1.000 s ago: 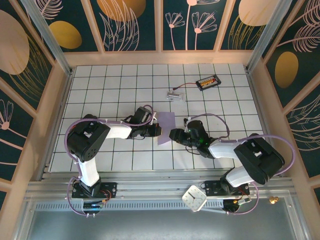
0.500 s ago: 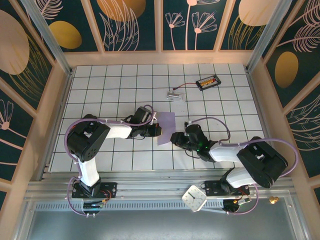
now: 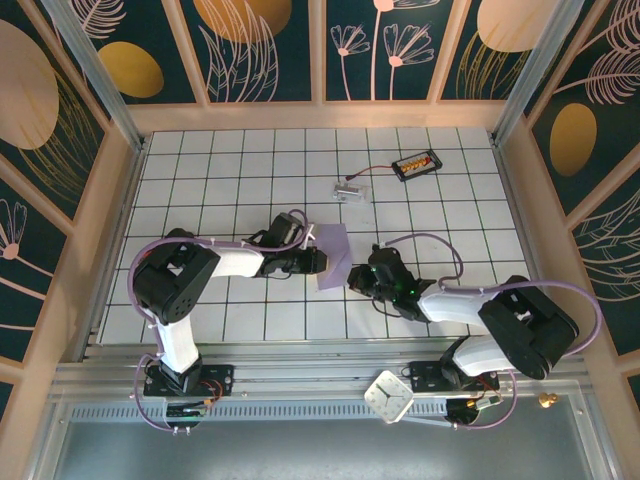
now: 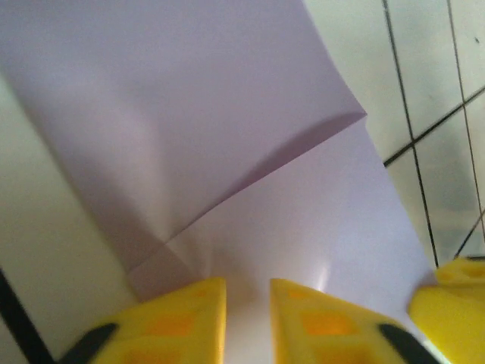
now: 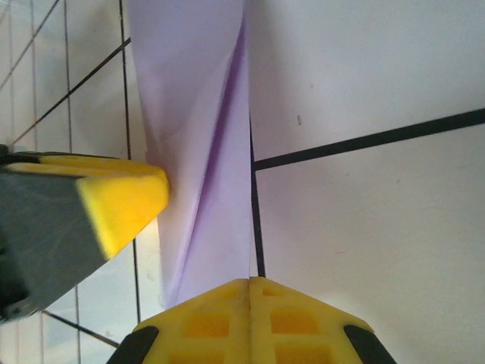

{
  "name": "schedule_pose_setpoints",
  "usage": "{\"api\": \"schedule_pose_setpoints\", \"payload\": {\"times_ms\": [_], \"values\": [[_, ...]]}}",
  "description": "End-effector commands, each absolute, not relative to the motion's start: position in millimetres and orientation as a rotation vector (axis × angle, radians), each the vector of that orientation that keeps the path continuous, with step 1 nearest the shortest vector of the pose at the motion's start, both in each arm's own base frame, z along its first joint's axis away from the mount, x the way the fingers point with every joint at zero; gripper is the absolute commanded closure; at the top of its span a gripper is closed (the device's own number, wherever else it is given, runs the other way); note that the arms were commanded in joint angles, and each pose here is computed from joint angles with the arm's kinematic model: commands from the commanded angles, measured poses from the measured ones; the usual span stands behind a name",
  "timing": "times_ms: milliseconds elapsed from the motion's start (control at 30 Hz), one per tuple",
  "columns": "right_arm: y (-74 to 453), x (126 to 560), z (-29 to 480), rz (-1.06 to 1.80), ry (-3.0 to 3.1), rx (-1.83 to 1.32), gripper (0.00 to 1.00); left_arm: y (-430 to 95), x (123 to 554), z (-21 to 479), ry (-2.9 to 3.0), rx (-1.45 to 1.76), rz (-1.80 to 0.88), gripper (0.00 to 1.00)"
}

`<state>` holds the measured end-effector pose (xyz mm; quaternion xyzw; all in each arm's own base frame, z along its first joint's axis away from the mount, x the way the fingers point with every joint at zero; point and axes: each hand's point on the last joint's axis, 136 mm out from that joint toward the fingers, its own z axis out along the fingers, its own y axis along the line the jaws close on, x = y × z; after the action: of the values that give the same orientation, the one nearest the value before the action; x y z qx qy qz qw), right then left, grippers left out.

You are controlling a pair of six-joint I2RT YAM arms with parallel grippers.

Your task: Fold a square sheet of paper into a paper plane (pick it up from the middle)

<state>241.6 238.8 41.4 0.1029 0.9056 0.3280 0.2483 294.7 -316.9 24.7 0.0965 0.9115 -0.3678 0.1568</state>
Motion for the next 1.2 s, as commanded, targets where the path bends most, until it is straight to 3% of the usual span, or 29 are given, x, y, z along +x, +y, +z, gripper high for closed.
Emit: {"api": "schedule_pose_setpoints", "payload": {"times_ms": [0,167,333,467,633,933,1167], "values": [[225,250,49,0.715,2.476,0.209,1.0,-332,299,68,2.509,0.254,-1.218,0.59],[193,267,76,0.529,2.487,0.113,1.0,-325,311,143,2.31,0.21,-1.342,0.4],[157,284,137,0.168,2.427,-0.078,1.0,-277,328,173,2.223,0.081,-1.22,0.28],[159,282,168,-0.052,2.38,-0.254,1.0,-238,340,171,2.224,-0.03,-1.079,0.28],[195,266,139,-0.187,2.423,-0.481,1.0,-203,348,155,2.23,-0.175,-0.97,0.28],[298,214,72,0.091,2.469,-0.773,1.0,-188,342,134,2.276,-0.231,-0.915,0.29],[324,195,53,0.243,2.485,-0.838,1.0,-204,331,128,2.306,-0.19,-1.042,0.34]]}}
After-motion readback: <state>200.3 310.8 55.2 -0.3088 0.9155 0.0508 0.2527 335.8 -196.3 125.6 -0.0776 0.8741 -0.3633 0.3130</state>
